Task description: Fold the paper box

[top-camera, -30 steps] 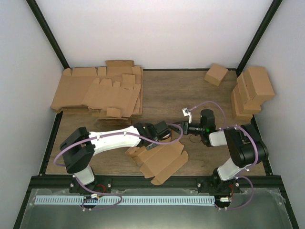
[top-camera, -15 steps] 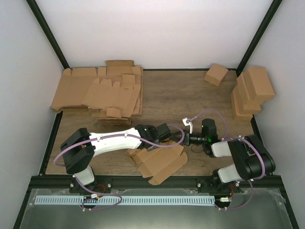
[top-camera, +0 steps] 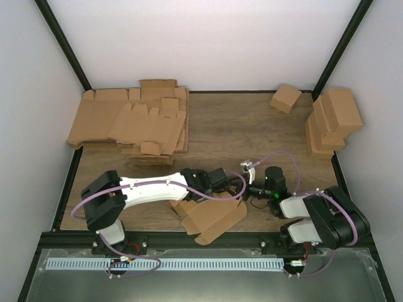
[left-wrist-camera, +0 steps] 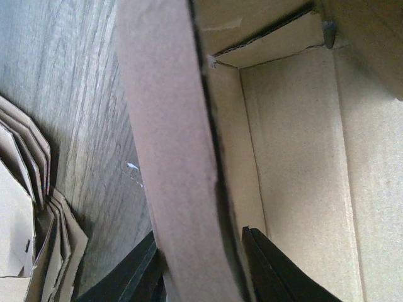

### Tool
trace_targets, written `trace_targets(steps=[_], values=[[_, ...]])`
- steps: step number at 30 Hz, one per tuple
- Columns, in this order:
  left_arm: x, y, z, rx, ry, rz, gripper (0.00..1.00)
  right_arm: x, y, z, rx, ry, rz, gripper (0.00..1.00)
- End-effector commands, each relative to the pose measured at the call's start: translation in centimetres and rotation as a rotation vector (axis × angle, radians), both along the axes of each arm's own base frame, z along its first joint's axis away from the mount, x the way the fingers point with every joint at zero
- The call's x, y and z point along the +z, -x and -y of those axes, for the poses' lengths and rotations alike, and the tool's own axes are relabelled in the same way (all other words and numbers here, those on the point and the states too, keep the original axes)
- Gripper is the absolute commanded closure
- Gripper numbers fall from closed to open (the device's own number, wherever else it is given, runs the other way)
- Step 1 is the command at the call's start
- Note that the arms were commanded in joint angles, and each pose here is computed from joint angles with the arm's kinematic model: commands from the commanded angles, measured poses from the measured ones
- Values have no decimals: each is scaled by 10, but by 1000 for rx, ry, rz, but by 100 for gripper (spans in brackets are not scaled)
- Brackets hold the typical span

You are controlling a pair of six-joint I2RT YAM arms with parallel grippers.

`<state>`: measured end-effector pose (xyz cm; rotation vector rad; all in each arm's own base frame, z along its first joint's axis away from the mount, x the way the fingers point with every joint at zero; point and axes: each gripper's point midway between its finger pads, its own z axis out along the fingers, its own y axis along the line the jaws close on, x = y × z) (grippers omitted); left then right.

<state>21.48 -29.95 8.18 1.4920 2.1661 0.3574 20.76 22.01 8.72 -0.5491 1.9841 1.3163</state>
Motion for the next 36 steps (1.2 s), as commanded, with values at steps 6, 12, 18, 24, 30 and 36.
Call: trace_targets(steps=[6, 12, 18, 24, 30, 36], values=[[-14, 6, 1, -37, -49, 7, 66, 7, -12, 11, -117, 30, 110, 36], [-9, 11, 9, -47, -5, -10, 51, 5, -10, 11, -118, 29, 95, 36], [42, 23, 36, -89, 226, -66, 21, 3, -10, 8, -107, 35, 94, 38], [87, 19, 47, -65, 455, -153, 14, 3, -9, 7, -101, 40, 96, 39], [134, -7, 44, 7, 787, -303, 19, 4, -9, 6, -100, 42, 98, 39], [112, -23, 52, 49, 870, -469, 32, 6, -8, 6, -99, 42, 91, 38]])
